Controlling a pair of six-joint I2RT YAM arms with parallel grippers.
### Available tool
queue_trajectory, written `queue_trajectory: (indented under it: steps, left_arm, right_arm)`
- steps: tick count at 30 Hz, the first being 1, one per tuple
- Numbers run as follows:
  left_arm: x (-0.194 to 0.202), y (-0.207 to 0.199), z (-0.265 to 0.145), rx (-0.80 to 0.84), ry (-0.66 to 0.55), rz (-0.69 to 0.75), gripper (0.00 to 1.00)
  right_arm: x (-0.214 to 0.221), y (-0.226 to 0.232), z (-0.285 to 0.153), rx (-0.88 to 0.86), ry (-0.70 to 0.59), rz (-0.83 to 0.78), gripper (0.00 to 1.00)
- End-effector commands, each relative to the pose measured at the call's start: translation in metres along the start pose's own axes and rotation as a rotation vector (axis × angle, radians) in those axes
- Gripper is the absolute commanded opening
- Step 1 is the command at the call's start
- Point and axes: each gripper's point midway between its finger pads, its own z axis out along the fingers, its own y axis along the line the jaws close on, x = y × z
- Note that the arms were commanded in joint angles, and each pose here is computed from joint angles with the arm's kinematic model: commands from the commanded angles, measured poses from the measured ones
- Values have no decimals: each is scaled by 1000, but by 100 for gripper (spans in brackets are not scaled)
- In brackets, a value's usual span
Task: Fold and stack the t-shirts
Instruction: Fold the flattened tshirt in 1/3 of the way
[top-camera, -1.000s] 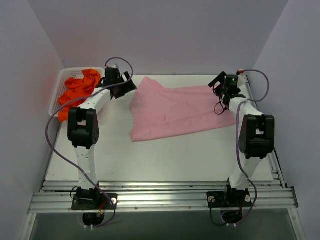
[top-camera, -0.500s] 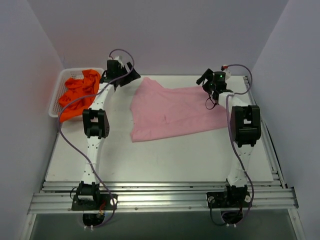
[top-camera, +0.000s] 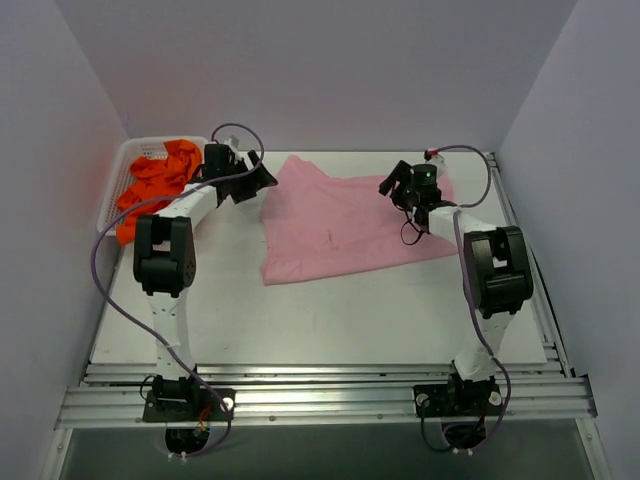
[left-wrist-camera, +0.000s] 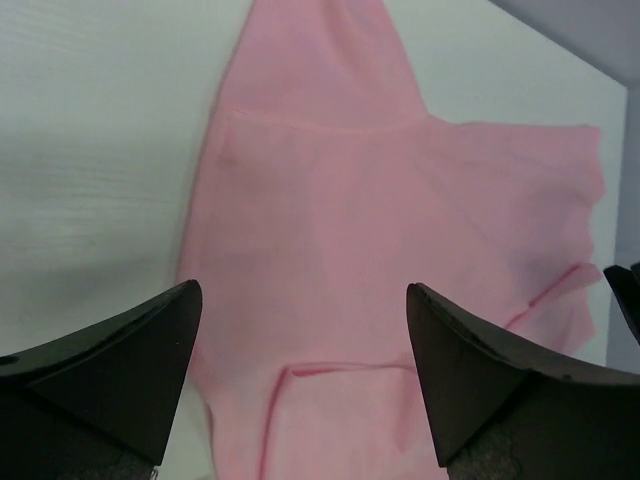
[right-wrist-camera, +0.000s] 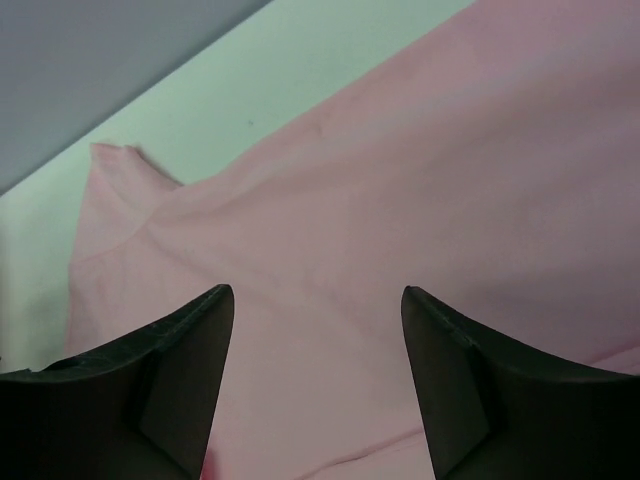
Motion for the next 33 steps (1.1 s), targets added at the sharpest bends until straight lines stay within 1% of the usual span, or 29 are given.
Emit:
queue_trajectory:
  steps: [1,2,3,4,5,6,8,9,11,12,13,14,15,16,19,20,23,24,26,31,33]
  left_arm:
    - [-41,-72,-57,158,-197,98,92]
    - [-36,-82,-65,174,-202,100,86]
    - [-28,-83,-68,179,-197,99,85]
    - [-10,-78,-74,172,-181,92,85]
    - [-7,-81,-77,181,-196,94,84]
    - [6,-86,-79,187,-183,96,82]
    - [30,-95,-82,204,-154,109,78]
    - [38,-98,-82,201,-141,117,76]
    - [54,-94,-75,153,-112,141,71]
    - [64,-99,-72,154,-95,150,64]
    - [70,-96,-67,149,-81,148,60]
    - [75,-94,-63,146,-71,148,59]
    - [82,-91,-56,138,-58,149,52]
    - [86,-87,-52,120,-43,148,49]
    - [93,-77,-38,74,-21,156,45]
    - [92,-77,-36,68,-22,160,45]
    - [100,-61,-27,5,9,149,44]
    - [106,-51,-24,-35,43,141,43]
    - [110,-44,-22,-66,60,140,41]
    - [126,-22,-26,-168,106,134,40]
    - [133,-15,-32,-218,121,140,38]
  right_arm:
    - [-53,2,-27,24,-157,-14,62]
    - [-45,-3,-27,35,-134,-18,57]
    - [-42,-7,-28,54,-129,-17,53]
    - [-38,-11,-28,65,-117,-18,49]
    - [-31,-17,-29,77,-103,-22,44]
    - [-30,-23,-29,101,-105,-22,31]
    - [-22,-37,-29,152,-79,-22,20]
    - [-14,-45,-26,175,-57,-20,13]
    - [-8,-54,-24,195,-44,-4,7]
    - [-3,-57,-22,199,-34,-5,3]
    - [-2,-59,-20,204,-32,-4,1]
    - [-1,-62,-19,213,-30,-5,0]
    - [0,-66,-15,226,-24,-5,0]
    - [0,-69,-13,232,-23,-4,0]
    - [4,-79,-5,253,-6,4,0]
    - [8,-84,-1,262,7,7,0]
    - [17,-91,5,276,33,26,0]
    - [21,-95,6,286,46,40,0]
    - [32,-100,8,299,73,56,0]
    - [54,-113,0,334,124,91,0]
    - [67,-117,-10,348,141,108,0]
